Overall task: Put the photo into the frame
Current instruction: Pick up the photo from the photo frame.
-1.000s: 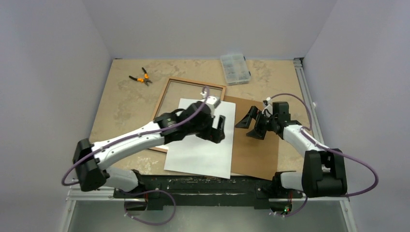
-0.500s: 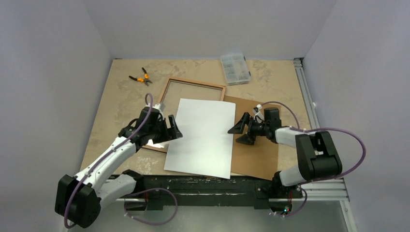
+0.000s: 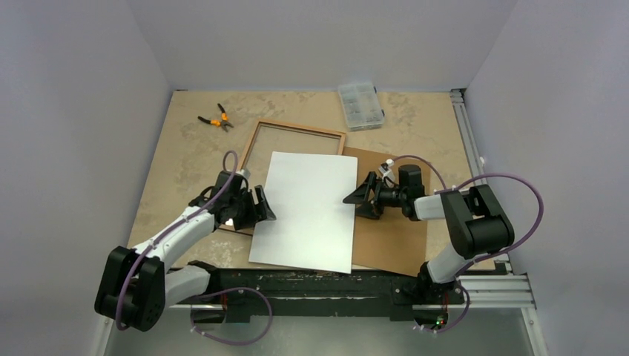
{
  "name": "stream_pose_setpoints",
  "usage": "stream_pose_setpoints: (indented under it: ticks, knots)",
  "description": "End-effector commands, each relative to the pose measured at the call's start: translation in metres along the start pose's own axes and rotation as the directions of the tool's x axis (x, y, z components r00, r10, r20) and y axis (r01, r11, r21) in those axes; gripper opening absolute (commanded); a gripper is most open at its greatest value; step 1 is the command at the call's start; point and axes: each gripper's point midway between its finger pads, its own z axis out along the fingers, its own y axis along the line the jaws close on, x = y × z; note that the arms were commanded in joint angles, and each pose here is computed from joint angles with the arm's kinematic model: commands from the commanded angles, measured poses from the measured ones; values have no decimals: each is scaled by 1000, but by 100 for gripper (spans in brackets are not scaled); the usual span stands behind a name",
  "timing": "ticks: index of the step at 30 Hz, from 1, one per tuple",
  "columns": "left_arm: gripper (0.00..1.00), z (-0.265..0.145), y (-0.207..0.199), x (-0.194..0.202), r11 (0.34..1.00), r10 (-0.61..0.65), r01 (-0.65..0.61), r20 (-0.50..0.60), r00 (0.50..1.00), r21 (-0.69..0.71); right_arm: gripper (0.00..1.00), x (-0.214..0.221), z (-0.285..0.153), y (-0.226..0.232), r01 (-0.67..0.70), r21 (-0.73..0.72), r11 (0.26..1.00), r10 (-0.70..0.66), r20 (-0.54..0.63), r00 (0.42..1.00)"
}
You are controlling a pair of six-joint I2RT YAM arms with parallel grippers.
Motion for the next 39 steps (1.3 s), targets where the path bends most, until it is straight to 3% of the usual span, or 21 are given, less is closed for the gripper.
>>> stream_pose_setpoints:
  ticks: [1, 9, 16, 19, 23, 28, 36, 39]
  knots:
    - [70, 6, 6, 6, 1000, 11, -11, -20, 1000, 2, 72, -3, -3, 22, 59, -94, 994, -56, 32, 998]
    - [70, 7, 3, 5, 1000, 13, -13, -16, 1000, 21, 52, 5, -3, 65, 123, -254, 959, -123, 19, 992]
    - [70, 3, -1, 4, 999, 18, -18, -4, 1000, 35, 19, 10, 8, 74, 120, -273, 954, -126, -3, 992]
    - [72, -5, -4, 1, 999, 27, -28, 13, 1000, 43, 0, 6, 9, 75, 134, -249, 959, -136, 9, 991]
    - [77, -37, -17, -12, 997, 55, -59, 77, 995, 52, 0, -1, 7, 76, 171, -173, 970, -168, 31, 985]
    - [83, -117, -45, -40, 991, 85, -108, 250, 964, 76, 0, -23, 0, 96, 232, -103, 967, -219, 128, 967]
    - [86, -257, -100, -74, 976, 37, -134, 472, 881, 173, 0, -51, 10, 106, 165, -93, 982, -145, 192, 971]
    - [86, -279, -117, -76, 963, -4, -125, 478, 879, 237, 0, -60, 15, 108, 138, -102, 985, -113, 218, 969]
